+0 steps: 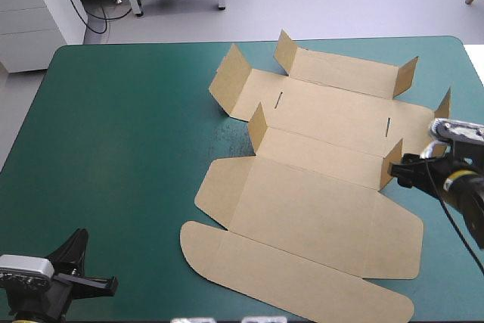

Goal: Fold the box

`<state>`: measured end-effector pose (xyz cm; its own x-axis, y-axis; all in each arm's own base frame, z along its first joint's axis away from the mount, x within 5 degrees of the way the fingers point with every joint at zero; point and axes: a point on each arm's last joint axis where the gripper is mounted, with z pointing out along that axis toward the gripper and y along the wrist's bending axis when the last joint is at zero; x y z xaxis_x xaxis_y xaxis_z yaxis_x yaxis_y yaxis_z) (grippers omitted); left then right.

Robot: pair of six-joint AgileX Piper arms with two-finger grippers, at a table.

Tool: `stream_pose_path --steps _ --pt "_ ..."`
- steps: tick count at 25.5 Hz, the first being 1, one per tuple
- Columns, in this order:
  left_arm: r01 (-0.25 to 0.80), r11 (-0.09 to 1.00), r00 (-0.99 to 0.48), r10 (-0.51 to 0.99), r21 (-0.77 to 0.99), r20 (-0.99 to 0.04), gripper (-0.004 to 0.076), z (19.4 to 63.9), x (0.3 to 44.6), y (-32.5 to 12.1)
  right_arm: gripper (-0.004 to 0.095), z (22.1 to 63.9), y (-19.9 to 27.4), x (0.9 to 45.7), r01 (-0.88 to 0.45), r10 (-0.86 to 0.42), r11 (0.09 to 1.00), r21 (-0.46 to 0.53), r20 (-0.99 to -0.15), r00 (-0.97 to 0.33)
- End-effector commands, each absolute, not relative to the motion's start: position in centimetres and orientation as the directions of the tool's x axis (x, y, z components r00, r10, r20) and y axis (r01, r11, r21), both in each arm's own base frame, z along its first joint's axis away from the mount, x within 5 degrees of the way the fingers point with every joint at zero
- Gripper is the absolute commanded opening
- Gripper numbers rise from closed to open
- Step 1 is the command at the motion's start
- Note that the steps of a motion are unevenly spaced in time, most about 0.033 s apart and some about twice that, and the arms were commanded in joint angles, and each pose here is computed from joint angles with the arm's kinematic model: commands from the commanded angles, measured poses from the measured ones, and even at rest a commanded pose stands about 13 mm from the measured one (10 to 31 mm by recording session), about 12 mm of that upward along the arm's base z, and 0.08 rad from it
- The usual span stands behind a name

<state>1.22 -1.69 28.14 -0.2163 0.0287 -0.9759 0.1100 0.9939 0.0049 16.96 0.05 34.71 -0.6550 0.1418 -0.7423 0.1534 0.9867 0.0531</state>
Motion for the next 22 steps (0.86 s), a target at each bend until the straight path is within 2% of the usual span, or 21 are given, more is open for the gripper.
stream_pose_path --steps 1,8,13,16,19,21,22 --pt "0.106 0.994 -0.105 0.005 -0.006 -0.994 -0.0008 29.5 0.8 -1.7 0.0744 35.6 0.2 20.8 0.154 0.116 0.988 0.010 -0.702 -0.703" --pt "0.105 0.995 -0.106 0.008 -0.004 -0.994 -0.0008 29.5 0.8 -1.7 0.0741 32.6 0.7 27.5 0.134 0.095 0.990 -0.043 -0.494 -0.864" --pt "0.105 0.995 -0.106 0.008 -0.004 -0.994 -0.0008 29.5 0.8 -1.7 0.0742 30.4 0.4 30.2 0.140 0.150 0.989 0.053 -0.370 -0.917" --pt "0.105 0.995 -0.106 0.008 -0.004 -0.994 -0.0008 29.5 0.8 -1.7 0.0740 29.1 -0.2 31.1 0.162 0.184 0.982 0.095 -0.320 -0.929" --pt "0.105 0.995 -0.106 0.008 -0.004 -0.994 -0.0008 29.5 0.8 -1.7 0.0738 28.6 -1.2 31.2 0.193 0.212 0.977 0.091 -0.300 -0.930" --pt "0.105 0.995 -0.106 0.008 -0.004 -0.994 -0.0008 29.5 0.8 -1.7 0.0638 28.6 -1.5 31.1 0.177 0.194 0.981 0.084 -0.287 -0.938" --pt "0.105 0.995 -0.106 0.008 -0.004 -0.994 -0.0008 29.5 0.8 -1.7 0.0448 28.5 -1.5 31.0 0.161 0.177 0.984 0.078 -0.273 -0.946"
